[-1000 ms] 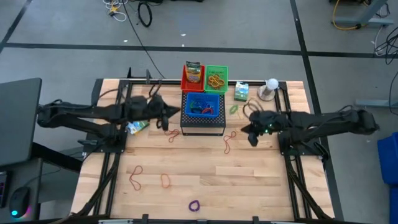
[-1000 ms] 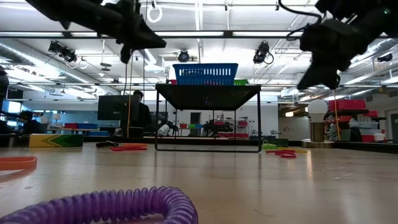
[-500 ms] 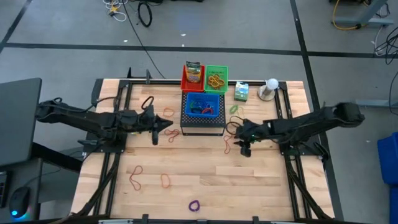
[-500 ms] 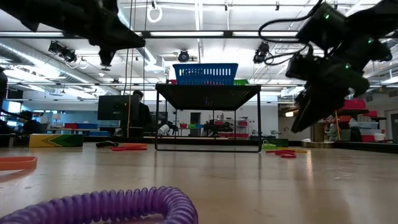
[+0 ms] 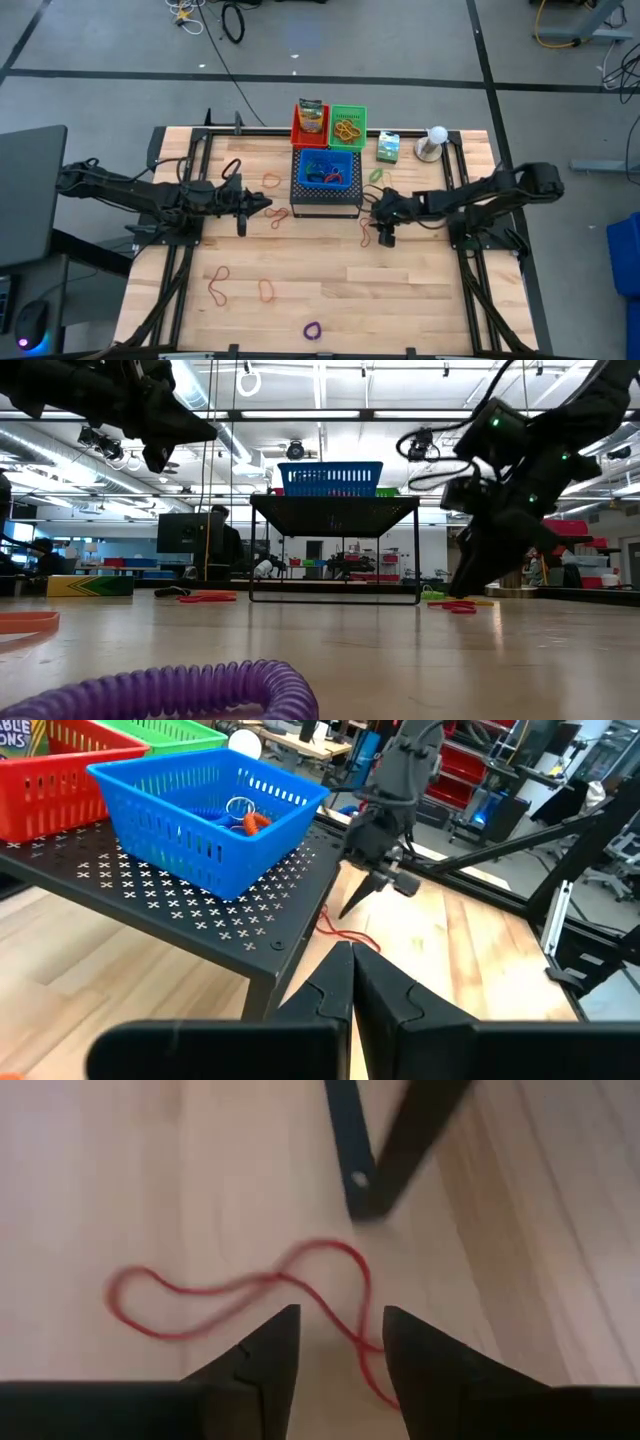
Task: Pick & Place Office Desk Supplies
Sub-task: Put the red rubber band into the green bin on the shelf
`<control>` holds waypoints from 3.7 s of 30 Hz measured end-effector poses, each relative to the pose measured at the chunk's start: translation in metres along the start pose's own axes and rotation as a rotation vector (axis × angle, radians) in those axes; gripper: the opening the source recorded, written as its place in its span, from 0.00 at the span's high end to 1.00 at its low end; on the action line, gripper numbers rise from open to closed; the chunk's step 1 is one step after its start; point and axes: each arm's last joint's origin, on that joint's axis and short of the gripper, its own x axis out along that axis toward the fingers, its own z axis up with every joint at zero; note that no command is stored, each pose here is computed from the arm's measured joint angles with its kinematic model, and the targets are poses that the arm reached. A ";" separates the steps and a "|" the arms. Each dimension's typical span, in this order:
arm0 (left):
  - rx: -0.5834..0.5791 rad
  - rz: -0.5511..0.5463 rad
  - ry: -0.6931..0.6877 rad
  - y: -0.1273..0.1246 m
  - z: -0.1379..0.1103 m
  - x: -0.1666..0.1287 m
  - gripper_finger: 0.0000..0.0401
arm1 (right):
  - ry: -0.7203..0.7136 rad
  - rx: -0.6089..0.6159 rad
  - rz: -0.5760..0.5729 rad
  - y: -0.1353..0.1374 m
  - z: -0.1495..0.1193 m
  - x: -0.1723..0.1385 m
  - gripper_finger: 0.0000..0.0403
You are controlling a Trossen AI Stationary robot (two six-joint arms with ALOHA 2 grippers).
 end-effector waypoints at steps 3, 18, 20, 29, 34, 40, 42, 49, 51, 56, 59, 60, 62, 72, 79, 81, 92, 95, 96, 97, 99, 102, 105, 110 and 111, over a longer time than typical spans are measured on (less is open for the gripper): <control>-0.007 -0.002 0.001 0.000 0.000 0.000 0.98 | 0.028 0.004 0.002 -0.006 -0.003 0.007 0.62; -0.183 -0.018 0.010 0.001 0.000 0.001 0.97 | 0.083 0.020 0.088 0.008 -0.008 0.010 0.98; -0.193 -0.053 0.028 0.000 0.000 0.001 0.95 | 0.083 0.053 0.116 0.014 -0.008 0.007 0.97; -0.054 0.126 -0.069 0.006 0.004 0.002 0.99 | 0.089 0.076 0.205 0.054 0.028 -0.035 0.99; -0.022 0.160 -0.095 0.013 0.009 0.004 0.99 | 0.011 0.058 0.162 0.070 0.072 -0.072 0.99; 0.016 0.150 -0.086 0.024 0.013 0.007 0.99 | -0.131 0.056 0.053 0.071 0.132 -0.127 1.00; 0.027 0.147 -0.085 0.026 0.014 0.007 0.99 | -0.182 0.045 0.012 0.067 0.148 -0.146 1.00; 0.025 0.180 -0.094 0.032 0.016 0.008 0.98 | -0.428 0.003 -0.096 0.048 0.198 -0.202 1.00; 0.024 0.199 -0.100 0.033 0.016 0.008 0.98 | -0.471 0.004 -0.130 0.039 0.207 -0.212 1.00; 0.056 0.266 -0.149 0.037 0.020 0.008 0.99 | -0.583 0.045 -0.224 0.011 0.224 -0.224 1.00; 0.067 0.223 -0.167 0.036 0.023 0.009 0.99 | -0.623 0.079 -0.262 -0.006 0.229 -0.225 1.00; 0.071 0.218 -0.174 0.035 0.024 0.009 0.99 | -0.632 0.093 -0.272 -0.011 0.230 -0.225 1.00; 0.076 0.218 -0.173 0.035 0.024 0.009 0.99 | -0.644 0.124 -0.300 -0.022 0.232 -0.225 1.00; -0.108 0.194 -0.414 0.057 -0.036 -0.004 0.99 | -0.746 0.244 -0.455 -0.074 0.238 -0.231 1.00; -0.017 0.214 -0.446 0.053 -0.020 -0.002 0.97 | -0.657 0.342 -0.501 -0.111 0.241 -0.194 1.00; -0.016 0.217 -0.442 0.052 -0.019 0.000 0.96 | -0.617 0.355 -0.519 -0.121 0.241 -0.180 1.00; -0.017 0.225 -0.441 0.052 -0.018 0.000 0.97 | -0.410 0.526 -0.548 -0.161 0.229 -0.113 1.00; -0.017 0.226 -0.439 0.052 -0.018 0.000 0.97 | -0.379 0.573 -0.535 -0.163 0.227 -0.100 1.00; -0.017 0.230 -0.438 0.052 -0.018 0.000 0.98 | -0.364 0.593 -0.532 -0.164 0.225 -0.095 0.99; -0.019 0.242 -0.441 0.053 -0.018 0.000 0.98 | -0.354 0.613 -0.529 -0.165 0.224 -0.091 0.99; -0.026 0.271 -0.450 0.053 -0.018 0.000 0.97 | -0.331 0.666 -0.516 -0.165 0.222 -0.085 0.98; -0.040 0.308 -0.471 0.054 -0.017 -0.001 0.97 | -0.321 0.743 -0.504 -0.165 0.219 -0.082 0.94; -0.063 0.313 -0.492 0.054 -0.015 -0.002 0.96 | -0.305 0.776 -0.498 -0.163 0.217 -0.081 0.87; -0.095 0.307 -0.495 0.054 -0.016 -0.002 0.96 | -0.295 0.797 -0.493 -0.161 0.216 -0.084 0.71; -0.102 0.305 -0.496 0.054 -0.016 -0.002 0.96 | -0.291 0.809 -0.492 -0.161 0.215 -0.084 0.67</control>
